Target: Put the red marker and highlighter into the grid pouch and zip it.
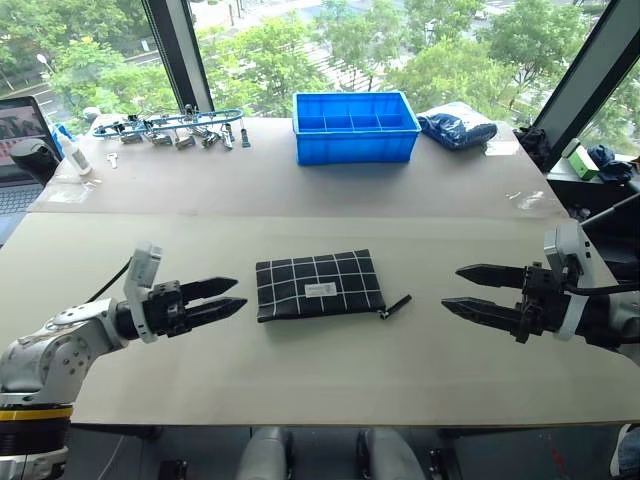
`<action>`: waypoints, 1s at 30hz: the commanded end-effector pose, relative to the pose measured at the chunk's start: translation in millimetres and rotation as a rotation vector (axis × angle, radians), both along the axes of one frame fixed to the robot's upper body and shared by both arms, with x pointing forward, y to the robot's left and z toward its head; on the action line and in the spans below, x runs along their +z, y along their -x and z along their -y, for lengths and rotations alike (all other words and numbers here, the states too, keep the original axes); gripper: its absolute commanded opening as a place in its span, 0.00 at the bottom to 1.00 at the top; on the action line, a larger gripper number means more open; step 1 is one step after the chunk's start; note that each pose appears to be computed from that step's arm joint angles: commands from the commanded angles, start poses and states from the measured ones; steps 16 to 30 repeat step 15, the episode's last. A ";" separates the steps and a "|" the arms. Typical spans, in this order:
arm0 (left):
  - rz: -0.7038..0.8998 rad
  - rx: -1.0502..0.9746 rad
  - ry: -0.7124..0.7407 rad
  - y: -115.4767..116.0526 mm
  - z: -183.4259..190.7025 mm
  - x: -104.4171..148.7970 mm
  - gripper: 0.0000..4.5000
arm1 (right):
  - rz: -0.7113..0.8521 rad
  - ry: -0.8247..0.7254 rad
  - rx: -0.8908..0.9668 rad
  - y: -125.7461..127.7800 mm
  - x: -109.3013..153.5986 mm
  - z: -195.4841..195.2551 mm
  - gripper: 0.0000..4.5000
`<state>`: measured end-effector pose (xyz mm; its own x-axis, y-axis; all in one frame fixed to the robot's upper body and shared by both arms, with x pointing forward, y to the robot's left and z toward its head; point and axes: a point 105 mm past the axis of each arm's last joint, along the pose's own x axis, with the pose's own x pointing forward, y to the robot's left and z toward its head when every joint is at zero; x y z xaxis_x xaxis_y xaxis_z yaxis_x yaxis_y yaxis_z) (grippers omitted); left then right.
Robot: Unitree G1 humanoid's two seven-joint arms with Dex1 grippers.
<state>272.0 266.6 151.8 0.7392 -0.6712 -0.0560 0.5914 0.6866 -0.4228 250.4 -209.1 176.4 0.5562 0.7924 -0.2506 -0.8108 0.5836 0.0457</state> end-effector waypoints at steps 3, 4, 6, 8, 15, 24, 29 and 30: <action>-0.006 0.265 -0.065 -1.8 -48.3 -11.2 0.85 | 0.038 0.002 -0.071 -5.4 1.3 16.7 0.89; -0.025 0.266 -0.069 0.7 -48.8 -15.4 0.85 | 0.032 0.003 -0.085 -6.8 -0.6 19.8 0.89; -0.030 0.264 -0.070 4.2 -47.0 -17.1 0.85 | 0.029 -0.003 -0.106 -8.9 -1.5 24.2 0.89; -0.025 0.250 -0.070 6.9 -41.0 -14.9 0.85 | 0.029 -0.005 -0.114 -10.2 -1.4 26.5 0.89; 0.002 0.259 -0.128 2.5 -36.1 -15.4 0.85 | 0.038 -0.018 -0.124 -14.0 -0.5 26.2 0.89; 0.002 0.259 -0.128 2.5 -36.1 -15.4 0.85 | 0.038 -0.018 -0.124 -14.0 -0.5 26.2 0.89; 0.002 0.259 -0.128 2.5 -36.1 -15.4 0.85 | 0.038 -0.018 -0.124 -14.0 -0.5 26.2 0.89; 0.002 0.259 -0.128 2.5 -36.1 -15.4 0.85 | 0.038 -0.018 -0.124 -14.0 -0.5 26.2 0.89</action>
